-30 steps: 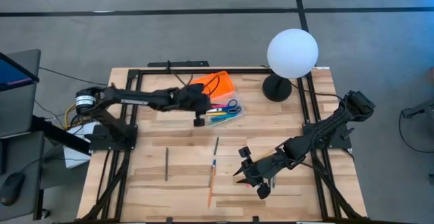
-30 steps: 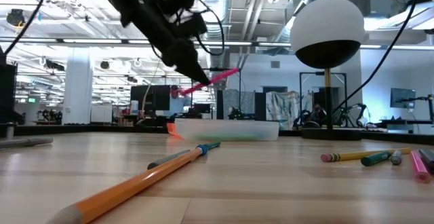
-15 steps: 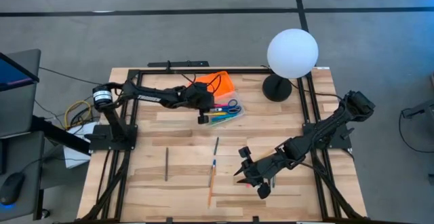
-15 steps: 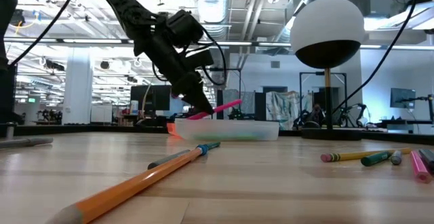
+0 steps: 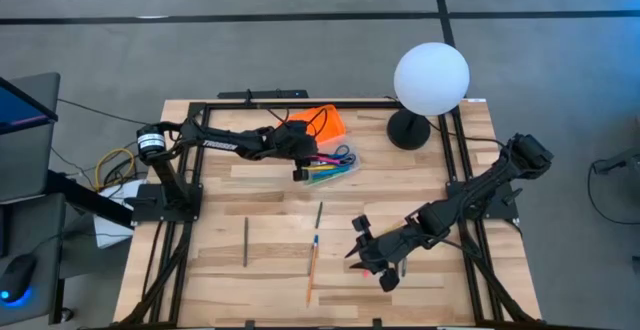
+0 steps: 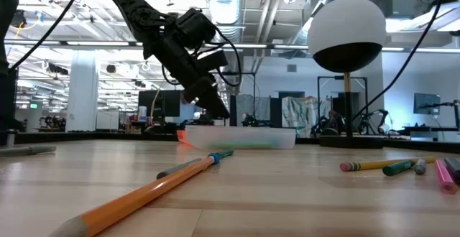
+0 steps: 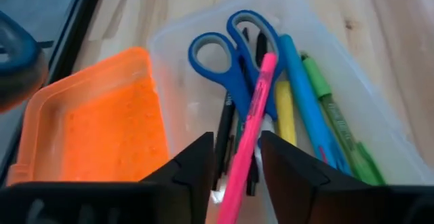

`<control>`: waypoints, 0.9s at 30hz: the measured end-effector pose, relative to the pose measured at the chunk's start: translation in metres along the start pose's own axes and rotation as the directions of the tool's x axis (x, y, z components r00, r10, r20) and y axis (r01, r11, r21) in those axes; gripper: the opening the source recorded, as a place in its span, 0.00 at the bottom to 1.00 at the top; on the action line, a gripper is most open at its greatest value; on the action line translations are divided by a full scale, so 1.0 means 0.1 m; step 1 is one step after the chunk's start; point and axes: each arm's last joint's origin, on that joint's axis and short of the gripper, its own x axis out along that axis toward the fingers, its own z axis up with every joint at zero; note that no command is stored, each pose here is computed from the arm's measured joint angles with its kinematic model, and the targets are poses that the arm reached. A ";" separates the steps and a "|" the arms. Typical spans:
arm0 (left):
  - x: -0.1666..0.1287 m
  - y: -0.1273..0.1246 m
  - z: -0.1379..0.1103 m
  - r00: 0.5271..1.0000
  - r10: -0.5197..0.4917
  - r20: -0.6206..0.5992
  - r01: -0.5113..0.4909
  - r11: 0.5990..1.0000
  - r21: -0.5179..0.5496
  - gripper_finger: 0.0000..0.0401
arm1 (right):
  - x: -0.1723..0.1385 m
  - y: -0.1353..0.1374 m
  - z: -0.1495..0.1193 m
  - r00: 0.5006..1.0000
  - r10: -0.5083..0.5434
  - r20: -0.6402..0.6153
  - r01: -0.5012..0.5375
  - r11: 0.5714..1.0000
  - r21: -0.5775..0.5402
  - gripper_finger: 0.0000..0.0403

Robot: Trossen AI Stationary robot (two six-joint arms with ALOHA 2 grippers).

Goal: Pick & place school supplies into a supply box
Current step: Put the yellow pencil into the supply box

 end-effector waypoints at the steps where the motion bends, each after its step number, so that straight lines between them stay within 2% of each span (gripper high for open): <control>1: 0.00 0.00 0.00 1.000 0.005 -0.004 -0.005 1.000 0.000 0.31 | 0.00 -0.01 -0.01 1.000 -0.003 -0.007 0.003 1.000 0.002 0.29; 4: -0.01 -0.01 -0.02 1.000 -0.002 -0.030 0.002 1.000 0.000 0.34 | 0.01 -0.06 -0.04 0.999 -0.013 -0.032 0.013 1.000 0.023 0.29; 7: -0.09 -0.03 -0.02 0.998 -0.024 -0.066 0.025 0.999 0.023 0.35 | 0.01 -0.11 -0.11 0.995 -0.016 -0.103 0.028 0.994 0.108 0.29; 10: -0.22 -0.08 -0.01 0.992 -0.070 -0.107 0.074 0.997 0.034 0.35 | 0.00 -0.13 -0.22 0.977 -0.011 -0.215 0.053 0.980 0.192 0.29; 14: -0.43 -0.18 0.02 0.973 -0.173 -0.150 0.179 0.984 0.025 0.34 | -0.01 -0.16 -0.30 0.958 -0.008 -0.288 0.071 0.975 0.210 0.29; 21: -0.69 -0.48 0.04 0.892 -0.402 -0.206 0.415 0.910 0.021 0.34 | 0.01 -0.21 -0.50 0.931 -0.008 -0.364 0.086 0.976 0.201 0.29; 27: -0.75 -0.77 0.07 0.853 -0.462 -0.244 0.492 0.867 0.077 0.34 | 0.04 -0.29 -0.76 0.902 0.016 -0.431 0.089 0.971 0.222 0.29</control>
